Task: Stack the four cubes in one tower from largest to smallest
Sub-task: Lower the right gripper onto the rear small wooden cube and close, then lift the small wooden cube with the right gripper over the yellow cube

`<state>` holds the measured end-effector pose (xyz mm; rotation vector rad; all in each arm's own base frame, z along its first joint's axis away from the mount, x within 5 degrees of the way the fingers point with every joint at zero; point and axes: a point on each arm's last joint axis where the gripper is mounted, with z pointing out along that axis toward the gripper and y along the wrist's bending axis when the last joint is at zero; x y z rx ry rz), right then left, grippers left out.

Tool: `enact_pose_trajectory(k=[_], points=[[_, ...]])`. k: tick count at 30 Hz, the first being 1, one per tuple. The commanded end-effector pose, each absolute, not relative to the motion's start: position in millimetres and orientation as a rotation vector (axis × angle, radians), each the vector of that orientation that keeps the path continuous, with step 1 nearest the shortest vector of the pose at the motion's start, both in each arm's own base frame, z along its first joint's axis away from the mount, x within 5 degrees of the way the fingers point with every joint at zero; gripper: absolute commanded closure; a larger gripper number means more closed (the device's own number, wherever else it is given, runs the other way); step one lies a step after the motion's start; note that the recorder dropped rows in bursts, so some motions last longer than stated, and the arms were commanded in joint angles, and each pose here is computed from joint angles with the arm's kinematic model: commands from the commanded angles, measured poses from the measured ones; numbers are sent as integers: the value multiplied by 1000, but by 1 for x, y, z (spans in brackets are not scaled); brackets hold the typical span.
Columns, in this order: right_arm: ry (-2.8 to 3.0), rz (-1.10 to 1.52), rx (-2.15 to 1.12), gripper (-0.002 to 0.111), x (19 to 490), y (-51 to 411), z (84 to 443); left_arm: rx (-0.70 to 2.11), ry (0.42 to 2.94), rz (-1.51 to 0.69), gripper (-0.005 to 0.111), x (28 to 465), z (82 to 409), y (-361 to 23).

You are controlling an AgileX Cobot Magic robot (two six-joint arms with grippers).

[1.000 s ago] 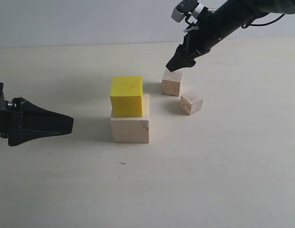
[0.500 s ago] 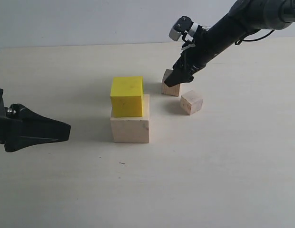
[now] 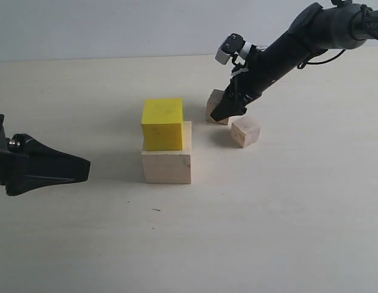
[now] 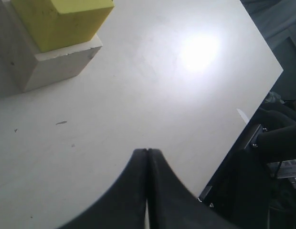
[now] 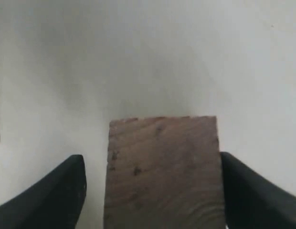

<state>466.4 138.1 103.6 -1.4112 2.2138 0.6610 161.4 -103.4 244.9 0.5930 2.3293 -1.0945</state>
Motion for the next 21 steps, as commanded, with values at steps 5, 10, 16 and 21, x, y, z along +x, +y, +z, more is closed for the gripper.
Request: enact_pose_trajectory(k=[5,10,16,21], points=[[2199,671,-1379,79,470,138,110,591,2322,-1101,107,161,248,-103],[2236,727,-1312,108,473,140,136,592,2323,-1099,107,161,248,-103],[2229,448,-1522,108,469,124,192,594,2323,-1101,107,161,248,-103],[2070,471,-1566,108,455,128,259,606,2323,-1093,107,161,247,-103]])
